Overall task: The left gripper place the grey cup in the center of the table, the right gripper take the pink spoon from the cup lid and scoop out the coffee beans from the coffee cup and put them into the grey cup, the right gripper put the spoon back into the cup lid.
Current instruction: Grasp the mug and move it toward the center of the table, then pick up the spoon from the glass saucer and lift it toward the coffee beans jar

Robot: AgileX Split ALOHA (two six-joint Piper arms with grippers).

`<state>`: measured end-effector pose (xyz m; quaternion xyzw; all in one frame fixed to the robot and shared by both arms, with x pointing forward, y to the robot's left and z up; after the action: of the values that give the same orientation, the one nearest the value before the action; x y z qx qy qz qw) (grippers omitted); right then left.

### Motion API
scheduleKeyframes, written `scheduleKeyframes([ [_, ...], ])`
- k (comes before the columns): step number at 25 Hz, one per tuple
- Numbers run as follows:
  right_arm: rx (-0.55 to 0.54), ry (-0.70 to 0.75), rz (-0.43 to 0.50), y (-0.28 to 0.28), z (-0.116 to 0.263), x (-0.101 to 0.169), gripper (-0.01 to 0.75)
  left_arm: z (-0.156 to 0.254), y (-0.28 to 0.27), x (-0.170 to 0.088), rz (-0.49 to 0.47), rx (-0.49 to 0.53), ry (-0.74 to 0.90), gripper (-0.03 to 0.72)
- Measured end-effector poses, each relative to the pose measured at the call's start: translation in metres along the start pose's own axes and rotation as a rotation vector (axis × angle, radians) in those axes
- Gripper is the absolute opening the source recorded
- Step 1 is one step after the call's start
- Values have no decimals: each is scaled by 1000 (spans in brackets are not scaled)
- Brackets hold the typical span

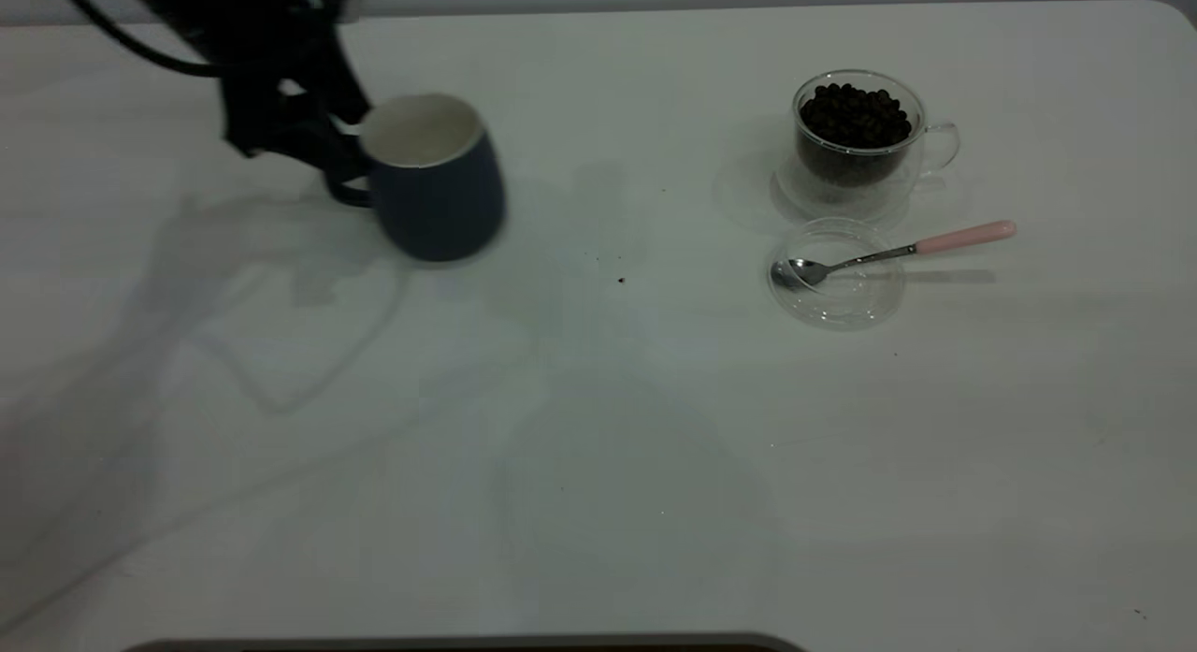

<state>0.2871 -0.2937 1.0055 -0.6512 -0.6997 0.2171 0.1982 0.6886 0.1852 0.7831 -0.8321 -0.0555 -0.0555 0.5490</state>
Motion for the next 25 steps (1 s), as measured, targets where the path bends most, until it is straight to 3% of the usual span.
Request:
scheduleKeyframes([
  [7,0,0,0,0,0,0,531,-39,17,-7,-12,-4,35,567],
  [13,0,0,0,0,0,0,531,-32,14,-13,28,56,-8,567],
  [18,0,0,0,0,0,0,531,-23,-20,-17,69,195,-48,567],
  [25,0,0,0,0,0,0,531,-55,-103,-16,8,184,-155,567],
])
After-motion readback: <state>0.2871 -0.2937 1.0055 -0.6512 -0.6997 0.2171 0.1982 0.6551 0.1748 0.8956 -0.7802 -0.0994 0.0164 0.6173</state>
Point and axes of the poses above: a point on each arm's last joint axis where the gripper is mounted, y pointing out along that axis toward the gripper, x along the wrist's bending axis when the last joint is at zero, z = x × y, the point moved 6 cm from there along y, pointing out along that axis toward the gripper, and after that the axes turned 1 degree about y, right-handed, at the moved point
